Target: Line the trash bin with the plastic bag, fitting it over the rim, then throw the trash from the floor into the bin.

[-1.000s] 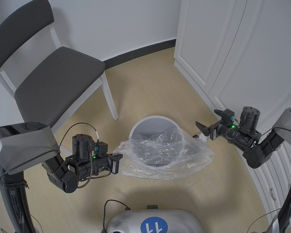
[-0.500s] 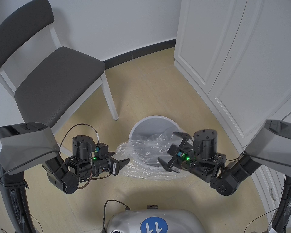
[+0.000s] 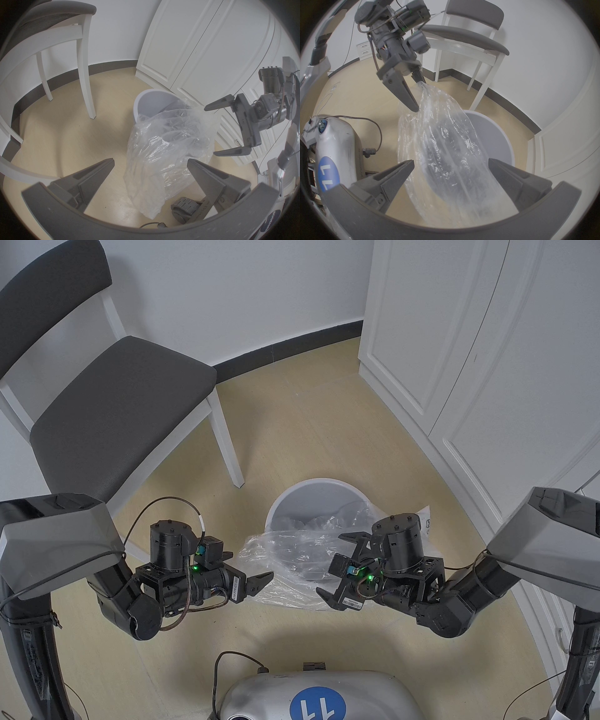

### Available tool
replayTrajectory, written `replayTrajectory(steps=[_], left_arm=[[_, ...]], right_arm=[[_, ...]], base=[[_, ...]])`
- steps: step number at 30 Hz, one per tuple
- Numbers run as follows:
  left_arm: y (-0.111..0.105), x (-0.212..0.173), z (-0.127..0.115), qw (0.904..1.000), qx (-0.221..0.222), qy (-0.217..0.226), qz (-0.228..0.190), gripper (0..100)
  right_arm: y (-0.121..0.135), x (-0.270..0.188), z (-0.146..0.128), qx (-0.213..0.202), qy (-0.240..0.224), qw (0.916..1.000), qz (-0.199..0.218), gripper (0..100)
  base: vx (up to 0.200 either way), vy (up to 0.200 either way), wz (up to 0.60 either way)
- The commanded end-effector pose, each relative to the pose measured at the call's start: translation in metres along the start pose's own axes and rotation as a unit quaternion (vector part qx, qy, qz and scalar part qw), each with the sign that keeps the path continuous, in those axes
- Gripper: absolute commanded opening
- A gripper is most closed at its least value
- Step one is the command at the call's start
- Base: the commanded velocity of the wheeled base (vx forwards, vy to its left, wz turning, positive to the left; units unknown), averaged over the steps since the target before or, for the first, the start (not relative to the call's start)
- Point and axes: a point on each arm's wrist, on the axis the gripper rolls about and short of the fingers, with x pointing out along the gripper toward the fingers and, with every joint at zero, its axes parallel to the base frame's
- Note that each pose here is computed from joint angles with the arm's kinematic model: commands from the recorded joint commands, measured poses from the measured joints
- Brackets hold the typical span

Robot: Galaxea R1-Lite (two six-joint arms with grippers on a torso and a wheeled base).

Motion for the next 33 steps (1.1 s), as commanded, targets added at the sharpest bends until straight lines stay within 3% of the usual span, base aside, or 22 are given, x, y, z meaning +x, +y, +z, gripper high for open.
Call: replayTrajectory(steps=[1, 11, 12, 20, 29, 30, 33], left_arm=[[0.000, 0.001, -0.001, 1.0000, 0.001, 0.001, 0.000, 100], [0.000, 0.002, -0.001, 1.0000, 0.002, 0.001, 0.000, 100], [0.000, 0.002, -0.001, 1.0000, 0.002, 0.001, 0.000, 100], [0.001, 0.003, -0.003, 1.0000, 0.001, 0.003, 0.001, 100], [0.000, 0.004, -0.005, 1.0000, 0.003, -0.001, 0.001, 100], [0.001, 0.004, -0.005, 1.0000, 0.003, -0.002, 0.001, 100], [0.001, 0.005, -0.005, 1.0000, 0.003, -0.004, 0.001, 100]], right_arm=[[0.000, 0.016, -0.010, -0.001, 0.012, 0.9999, -0.002, 100], [-0.015, 0.039, -0.015, 0.017, 0.009, 0.9993, -0.032, 100], [-0.017, 0.040, -0.013, 0.017, 0.006, 0.9992, -0.035, 0], [-0.028, 0.033, -0.002, 0.034, -0.014, 0.9980, -0.051, 0], [-0.012, 0.018, 0.004, 0.029, -0.014, 0.9993, -0.018, 0], [-0.006, 0.016, 0.003, 0.028, -0.012, 0.9995, -0.009, 100], [0.002, 0.015, 0.001, 0.024, -0.008, 0.9997, 0.002, 100]], base=[[0.000, 0.000, 0.00], [0.000, 0.000, 0.00], [0.000, 0.000, 0.00], [0.000, 0.000, 0.00], [0.000, 0.000, 0.00], [0.000, 0.000, 0.00], [0.000, 0.000, 0.00]])
